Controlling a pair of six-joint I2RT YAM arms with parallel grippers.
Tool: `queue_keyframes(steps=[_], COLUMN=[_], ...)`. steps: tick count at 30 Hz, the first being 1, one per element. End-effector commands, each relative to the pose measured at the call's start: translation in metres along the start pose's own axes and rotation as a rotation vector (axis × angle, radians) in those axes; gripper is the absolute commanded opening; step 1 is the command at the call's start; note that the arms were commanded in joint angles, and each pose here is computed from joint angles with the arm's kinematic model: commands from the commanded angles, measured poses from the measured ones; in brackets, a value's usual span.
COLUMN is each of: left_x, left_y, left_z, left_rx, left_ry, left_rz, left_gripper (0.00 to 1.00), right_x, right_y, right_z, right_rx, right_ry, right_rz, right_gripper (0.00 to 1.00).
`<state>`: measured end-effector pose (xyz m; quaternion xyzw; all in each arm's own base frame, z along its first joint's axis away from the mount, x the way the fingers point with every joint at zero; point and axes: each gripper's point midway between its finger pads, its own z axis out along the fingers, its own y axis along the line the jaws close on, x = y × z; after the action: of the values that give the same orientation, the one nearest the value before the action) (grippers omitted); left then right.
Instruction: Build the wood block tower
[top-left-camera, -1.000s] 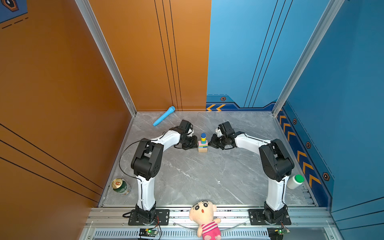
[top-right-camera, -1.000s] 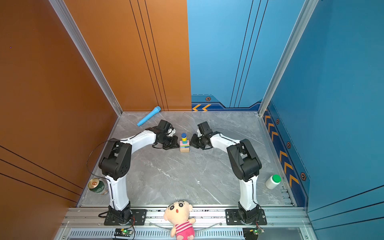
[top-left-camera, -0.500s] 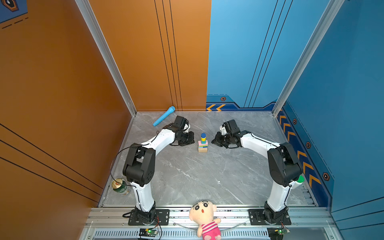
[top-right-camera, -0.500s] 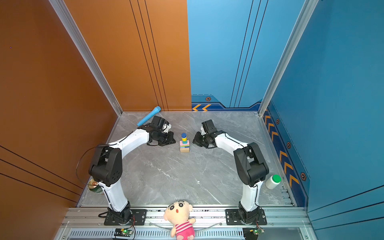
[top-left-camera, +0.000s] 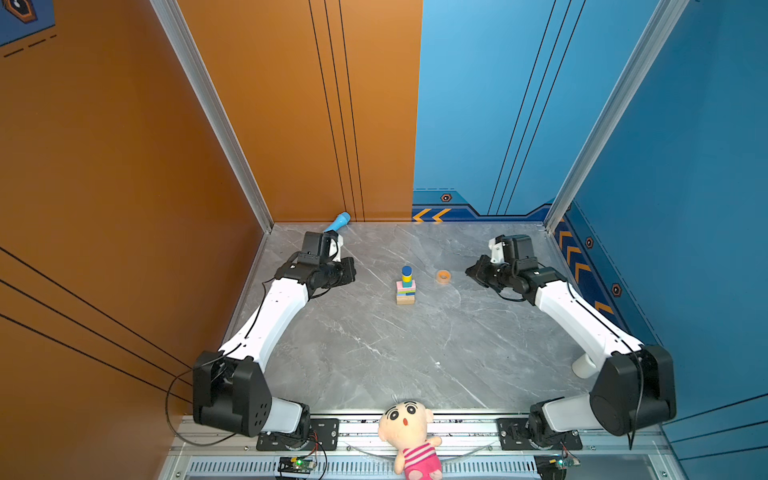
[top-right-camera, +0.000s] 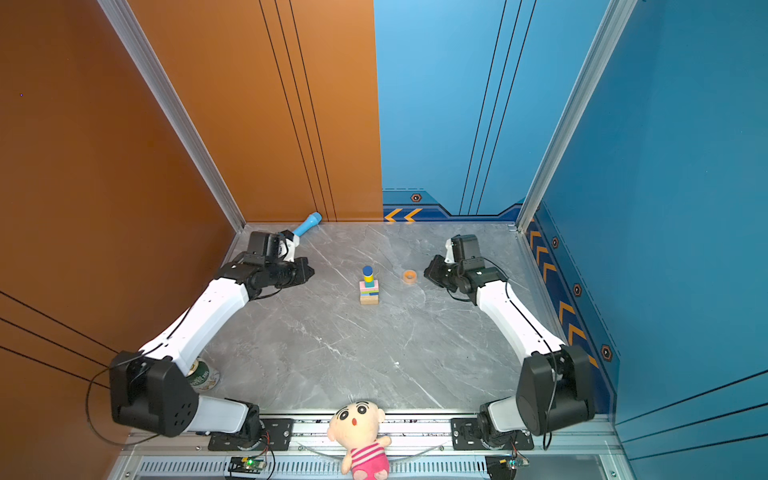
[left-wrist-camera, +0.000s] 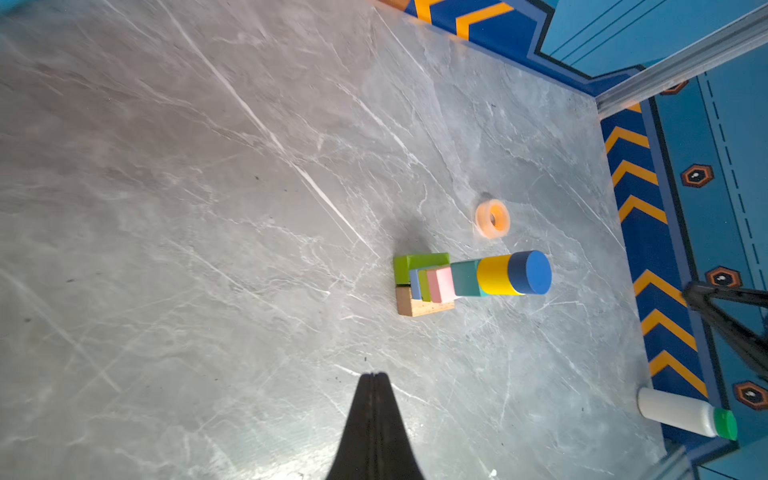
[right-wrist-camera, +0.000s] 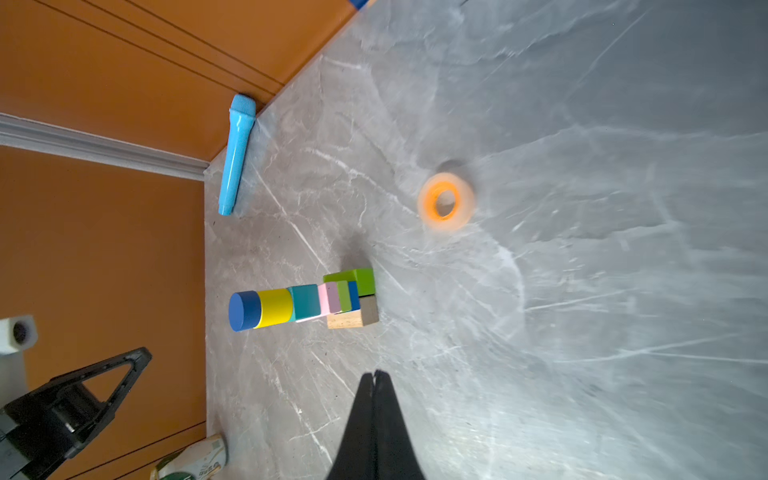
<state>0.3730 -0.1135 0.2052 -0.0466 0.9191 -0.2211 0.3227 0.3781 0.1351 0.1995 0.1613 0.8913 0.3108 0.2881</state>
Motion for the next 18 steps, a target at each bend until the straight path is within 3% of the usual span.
queue_keyframes(steps=[1,3,4,5,6,8,9,13,18], left_x=[-0.005,-0.011,-0.005,-0.005,-0.005,-0.003,-0.002,0.003,0.017], left_y=[0.024,0.035,0.047,0.057,0.071,0.095,0.108,0.139,0.155], left_z=[-0.024,-0.044,-0.047,-0.056,-0.064,-0.079,-0.085,-0.095,-0.068], left_rx=[-0.102,-0.155,-0.197,-0.24,-0.3,-0.403,-0.459,-0.559,-0.56], left_ry=[-0.097,-0.187,-0.21,-0.256,-0.309,-0.408,-0.464,-0.657,-0.732], left_rz=[0.05,0.074,0.074,0.077,0.072,0.055,0.044,0.014,0.103], left_gripper=[0.09,0.24,0.32,0.5,0.69,0.96,0.98,0.98,0.98], right_x=[0.003,-0.004,-0.006,-0.009,-0.011,-0.014,-0.016,-0.025,-0.034], right_y=[-0.034,-0.049,-0.055,-0.06,-0.063,-0.067,-0.069,-0.077,-0.103], right_z=[-0.024,-0.041,-0.048,-0.056,-0.064,-0.077,-0.083,-0.095,-0.1], right_rx=[0.097,0.116,0.121,0.122,0.125,0.136,0.145,0.191,0.309], right_ry=[-0.022,-0.066,-0.089,-0.115,-0.14,-0.194,-0.224,-0.341,-0.473], right_rz=[-0.018,-0.001,0.007,0.01,0.005,-0.022,-0.041,-0.126,-0.24], right_gripper=[0.1,0.23,0.4,0.62,0.77,0.94,1.0,1.0,1.0])
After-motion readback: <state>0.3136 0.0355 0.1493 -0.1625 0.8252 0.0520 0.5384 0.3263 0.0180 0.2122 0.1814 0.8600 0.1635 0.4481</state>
